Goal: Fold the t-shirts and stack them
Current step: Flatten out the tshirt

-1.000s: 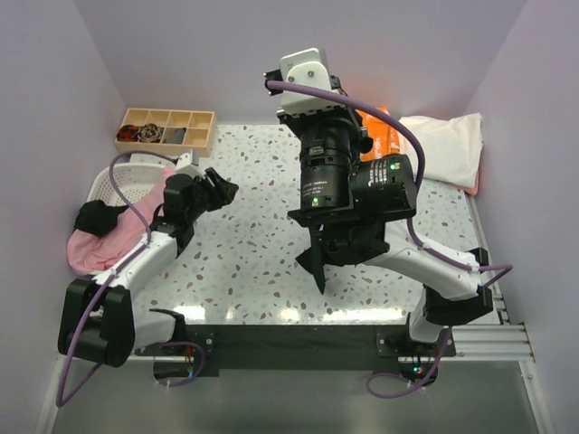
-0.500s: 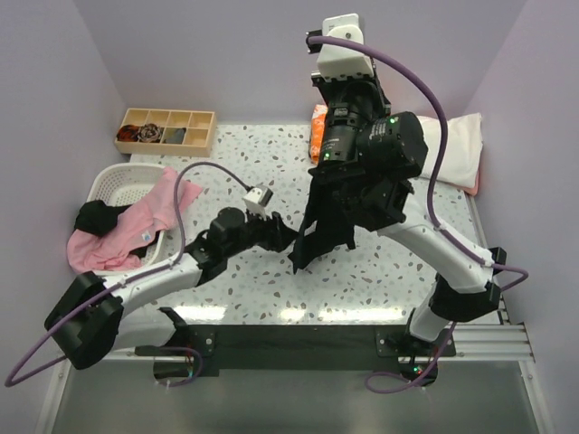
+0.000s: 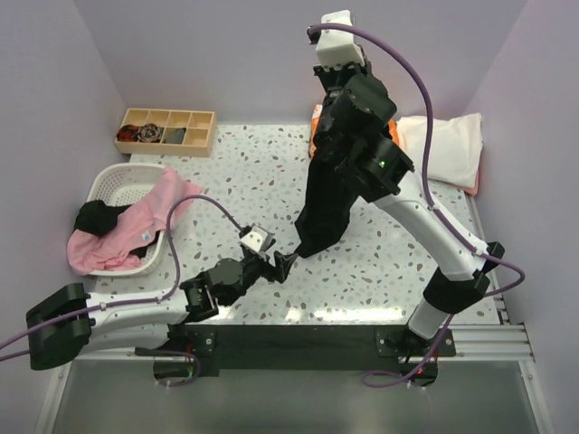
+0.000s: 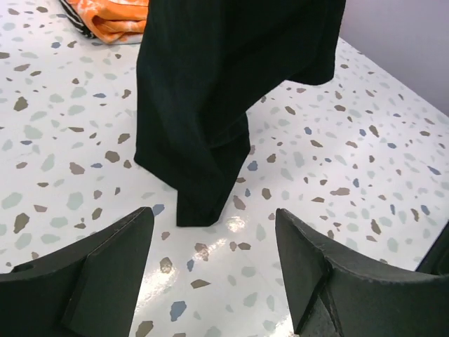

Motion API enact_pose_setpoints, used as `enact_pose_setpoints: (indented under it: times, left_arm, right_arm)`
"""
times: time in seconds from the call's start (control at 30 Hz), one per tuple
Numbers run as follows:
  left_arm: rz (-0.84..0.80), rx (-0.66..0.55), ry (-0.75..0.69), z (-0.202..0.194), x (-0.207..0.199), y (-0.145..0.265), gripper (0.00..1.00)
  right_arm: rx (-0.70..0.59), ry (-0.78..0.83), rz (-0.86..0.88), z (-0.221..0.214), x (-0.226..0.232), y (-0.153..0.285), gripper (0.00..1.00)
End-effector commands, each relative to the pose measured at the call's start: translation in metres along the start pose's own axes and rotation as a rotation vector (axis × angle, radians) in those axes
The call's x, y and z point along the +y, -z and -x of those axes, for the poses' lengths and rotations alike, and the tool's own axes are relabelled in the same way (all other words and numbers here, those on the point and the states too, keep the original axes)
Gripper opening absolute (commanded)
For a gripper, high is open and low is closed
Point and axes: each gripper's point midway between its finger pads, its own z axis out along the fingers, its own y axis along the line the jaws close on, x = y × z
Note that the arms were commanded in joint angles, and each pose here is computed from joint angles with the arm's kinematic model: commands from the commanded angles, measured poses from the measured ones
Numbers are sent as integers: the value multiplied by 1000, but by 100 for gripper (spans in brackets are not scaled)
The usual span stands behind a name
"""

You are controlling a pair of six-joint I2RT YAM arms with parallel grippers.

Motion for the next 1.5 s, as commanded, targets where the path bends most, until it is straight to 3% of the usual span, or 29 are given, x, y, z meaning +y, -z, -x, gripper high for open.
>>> enact_pose_setpoints:
  times: [0.0,0.77,0.8,0.87,0.9,1.0,1.07,1.1,1.47]
  left_arm:
    - [110,-100,-26,15,15,-6,75]
    - [280,-202,-80,9,12,-87,81]
    - [272,-205,-83,9,10,-90,79]
    - [272,-194,-88,4,12,-95,57]
    - [265,-191,-87,2,11,-96,38]
    - [263,-177,-84,-4,14,-96,12]
    - [266,-171,-84,-6,15,-95,10]
    - [270,-166,-84,-7,16,-94,0]
    - [282,-210,-59,31,31,-56,0]
  right_arm:
    - [-26,-78,32,8,-1,-5,11]
    - [-31,-116,56,13,-16,-1,12]
    - [-33,-122,56,14,-20,0,12]
    - [-36,-132,52,15,-27,2,12]
    - [-35,-134,46,15,-30,2,12]
    - [-39,-136,39,16,-38,4,12]
    - [-42,-144,35,16,-44,6,12]
    - [-45,-147,34,16,-45,6,12]
    - [-50,-145,18,15,-52,7,12]
